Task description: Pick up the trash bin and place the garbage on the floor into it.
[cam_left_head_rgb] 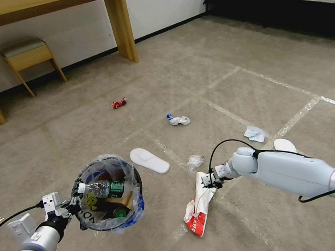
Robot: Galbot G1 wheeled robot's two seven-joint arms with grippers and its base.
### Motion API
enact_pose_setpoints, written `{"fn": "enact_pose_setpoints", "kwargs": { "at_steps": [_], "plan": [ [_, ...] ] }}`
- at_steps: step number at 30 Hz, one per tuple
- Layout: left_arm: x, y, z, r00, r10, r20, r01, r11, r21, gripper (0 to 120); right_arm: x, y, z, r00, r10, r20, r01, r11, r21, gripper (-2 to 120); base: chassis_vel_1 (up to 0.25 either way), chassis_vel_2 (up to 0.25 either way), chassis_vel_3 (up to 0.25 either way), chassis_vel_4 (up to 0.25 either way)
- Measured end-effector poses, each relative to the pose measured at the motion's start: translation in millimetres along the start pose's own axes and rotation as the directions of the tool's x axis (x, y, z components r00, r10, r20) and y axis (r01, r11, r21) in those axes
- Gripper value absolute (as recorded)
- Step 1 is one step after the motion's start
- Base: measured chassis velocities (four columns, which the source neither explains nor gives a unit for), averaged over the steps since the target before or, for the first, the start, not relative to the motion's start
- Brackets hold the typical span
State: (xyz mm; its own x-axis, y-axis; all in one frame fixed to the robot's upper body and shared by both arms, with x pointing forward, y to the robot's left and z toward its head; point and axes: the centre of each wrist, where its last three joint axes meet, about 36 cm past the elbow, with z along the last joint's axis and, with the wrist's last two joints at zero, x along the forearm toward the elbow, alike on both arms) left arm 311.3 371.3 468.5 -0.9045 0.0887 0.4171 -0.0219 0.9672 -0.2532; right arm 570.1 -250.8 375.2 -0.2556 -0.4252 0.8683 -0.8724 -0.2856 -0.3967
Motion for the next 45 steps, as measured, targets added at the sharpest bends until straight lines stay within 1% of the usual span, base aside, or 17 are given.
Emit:
{"fn": "enact_pose_setpoints", "kwargs": {
  "at_steps": [2,4,5,7,13,16,23,25,26,28,29,30,36,39,42,44,45],
  "plan": [
    [-0.4,-0.3,-0.2,1.0,0.001,0.0,-0.001,1.0,-0.001,1,4.4,0.0,-1.3,1.0,0.003,-0.011,-0.003,0.999,0.041,42,0.0,0.0,0.0,0.0],
    [-0.7,0.3,0.0,1.0,0.0,-0.002,0.0,1.0,-0.002,1,6.9,3.9,-3.3,1.0,-0.008,-0.029,0.011,0.995,0.098,55,0.0,0.0,0.0,0.0],
    [-0.7,0.3,0.0,1.0,0.0,-0.002,0.0,1.0,-0.002,1,6.9,3.9,-3.3,1.0,-0.008,-0.029,0.011,0.995,0.098,55,0.0,0.0,0.0,0.0],
    [-0.3,1.8,1.1,1.0,-0.004,-0.006,0.003,1.0,-0.002,1,2.5,8.8,-5.8,0.999,-0.026,-0.039,0.031,0.99,0.136,67,0.0,0.0,0.0,0.0],
    [0.9,2.9,2.5,1.0,-0.008,-0.009,0.008,1.0,0.001,1,-10.0,15.2,-10.2,0.998,-0.051,-0.046,0.058,0.985,0.163,82,0.0,0.0,0.0,0.0],
    [1.4,3.8,4.8,1.0,-0.013,-0.008,0.013,1.0,0.004,1,-17.7,23.1,-11.5,0.996,-0.07,-0.056,0.079,0.98,0.185,98,0.0,0.0,0.0,0.0],
    [1.3,2.8,7.3,1.0,-0.016,-0.006,0.016,1.0,0.009,1,-24.0,41.7,-3.0,0.998,-0.044,-0.055,0.052,0.985,0.166,100,0.0,0.0,0.0,0.0],
    [1.6,2.4,8.8,1.0,-0.019,-0.008,0.019,1.0,0.006,1,-22.8,57.9,7.5,0.999,0.008,-0.035,-0.005,0.995,0.095,100,0.0,0.0,0.0,0.0],
    [1.6,2.4,8.8,1.0,-0.019,-0.008,0.019,1.0,0.006,1,-22.8,57.9,7.5,0.999,0.008,-0.035,-0.005,0.995,0.095,100,0.0,0.0,0.0,0.0],
    [2.1,1.8,9.2,1.0,-0.019,-0.007,0.019,1.0,0.006,1,-17.9,84.6,14.1,0.998,0.059,-0.012,-0.06,0.997,-0.042,100,0.0,0.0,0.0,0.0],
    [2.1,1.8,9.2,1.0,-0.019,-0.007,0.019,1.0,0.006,1,-17.9,84.6,14.1,0.998,0.059,-0.012,-0.06,0.997,-0.042,100,0.0,0.0,0.0,0.0],
    [2.4,1.2,8.8,1.0,-0.017,-0.005,0.017,1.0,0.005,1,-14.1,97.9,17.6,0.997,0.081,-0.014,-0.082,0.992,-0.093,100,0.0,0.0,0.0,0.0],
    [-0.2,-1.2,10.7,1.0,-0.008,-0.009,0.008,1.0,0.005,1,-1.7,115.6,25.3,0.992,0.118,-0.042,-0.123,0.984,-0.129,100,0.0,0.0,0.0,0.0],
    [-1.5,-3.1,14.4,1.0,-0.005,-0.02,0.005,1.0,-0.001,1,10.1,122.1,35.2,0.984,0.171,-0.057,-0.179,0.963,-0.2,100,0.0,0.0,0.0,0.0],
    [-1.9,-3.6,15.6,1.0,-0.003,-0.025,0.003,1.0,-0.005,1,13.6,124.7,39.7,0.982,0.181,-0.062,-0.19,0.956,-0.223,100,0.0,0.0,0.0,0.0],
    [-3.1,-3.7,17.2,1.0,-0.004,-0.03,0.004,1.0,-0.011,1,15.0,130.2,38.4,0.983,0.179,-0.029,-0.175,0.9,-0.4,100,0.0,0.0,0.0,0.0],
    [-3.1,-3.7,17.2,1.0,-0.004,-0.03,0.004,1.0,-0.011,1,15.0,130.2,38.4,0.983,0.179,-0.029,-0.175,0.9,-0.4,100,0.0,0.0,0.0,0.0]
  ]
}}
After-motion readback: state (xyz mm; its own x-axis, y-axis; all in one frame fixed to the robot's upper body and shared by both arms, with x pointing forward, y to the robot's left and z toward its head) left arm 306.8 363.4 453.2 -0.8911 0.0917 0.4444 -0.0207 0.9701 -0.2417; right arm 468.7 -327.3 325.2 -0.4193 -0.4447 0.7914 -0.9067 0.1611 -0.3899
